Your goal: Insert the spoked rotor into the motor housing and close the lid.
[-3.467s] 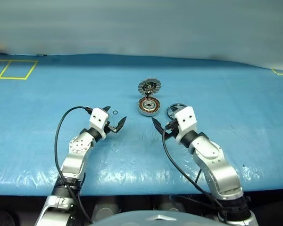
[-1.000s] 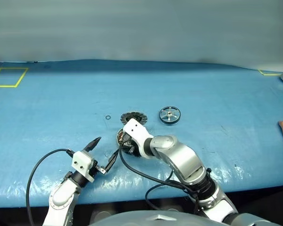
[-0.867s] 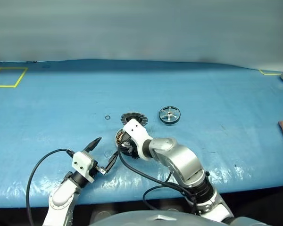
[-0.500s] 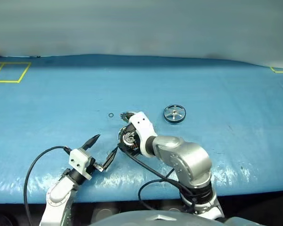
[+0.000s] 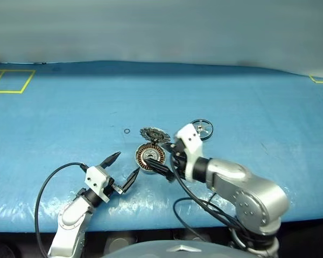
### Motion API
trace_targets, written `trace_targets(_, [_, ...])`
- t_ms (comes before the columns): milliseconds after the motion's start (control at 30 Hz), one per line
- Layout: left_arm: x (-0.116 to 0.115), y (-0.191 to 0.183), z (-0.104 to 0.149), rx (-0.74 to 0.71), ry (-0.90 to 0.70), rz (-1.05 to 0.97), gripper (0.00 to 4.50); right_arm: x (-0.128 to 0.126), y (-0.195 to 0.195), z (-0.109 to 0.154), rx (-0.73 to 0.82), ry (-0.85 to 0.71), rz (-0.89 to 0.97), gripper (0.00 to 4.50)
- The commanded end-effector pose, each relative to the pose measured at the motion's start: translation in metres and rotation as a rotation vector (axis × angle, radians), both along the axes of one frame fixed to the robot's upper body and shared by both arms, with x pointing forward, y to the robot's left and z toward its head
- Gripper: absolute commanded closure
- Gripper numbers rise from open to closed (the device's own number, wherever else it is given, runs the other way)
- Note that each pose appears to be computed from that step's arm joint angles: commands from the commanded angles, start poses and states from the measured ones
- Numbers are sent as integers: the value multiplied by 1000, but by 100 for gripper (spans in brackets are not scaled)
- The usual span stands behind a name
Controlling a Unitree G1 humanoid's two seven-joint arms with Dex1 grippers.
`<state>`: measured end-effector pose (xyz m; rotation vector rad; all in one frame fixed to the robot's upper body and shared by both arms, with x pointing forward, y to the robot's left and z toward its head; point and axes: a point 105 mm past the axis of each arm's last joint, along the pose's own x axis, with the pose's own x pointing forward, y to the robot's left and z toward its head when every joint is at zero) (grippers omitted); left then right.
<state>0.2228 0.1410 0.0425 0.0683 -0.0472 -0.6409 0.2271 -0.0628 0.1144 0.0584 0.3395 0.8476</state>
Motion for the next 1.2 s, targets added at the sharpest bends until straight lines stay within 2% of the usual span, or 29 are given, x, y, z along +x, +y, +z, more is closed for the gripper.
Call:
trace_targets(33, [1,-1,5,-9,-18,-9,0,-1,-13,2,53,-146,-28,9])
trace_targets(267, [1,-1,5,4,-15,-21,0,-7,-42,-44,8,-262,-167,9])
trace_targets(633, [-4,-3,-2,15,22,-29,0,-12,-34,-76,-18,-310,-205,9])
trace_targets(800, [-4,-3,-2,14,20,-25,0,-13,-36,-82,-47,-313,-175,9])
trace_targets(1200, [-2,-2,-2,15,13,-21,0,-7,-34,-77,-30,-333,-168,9])
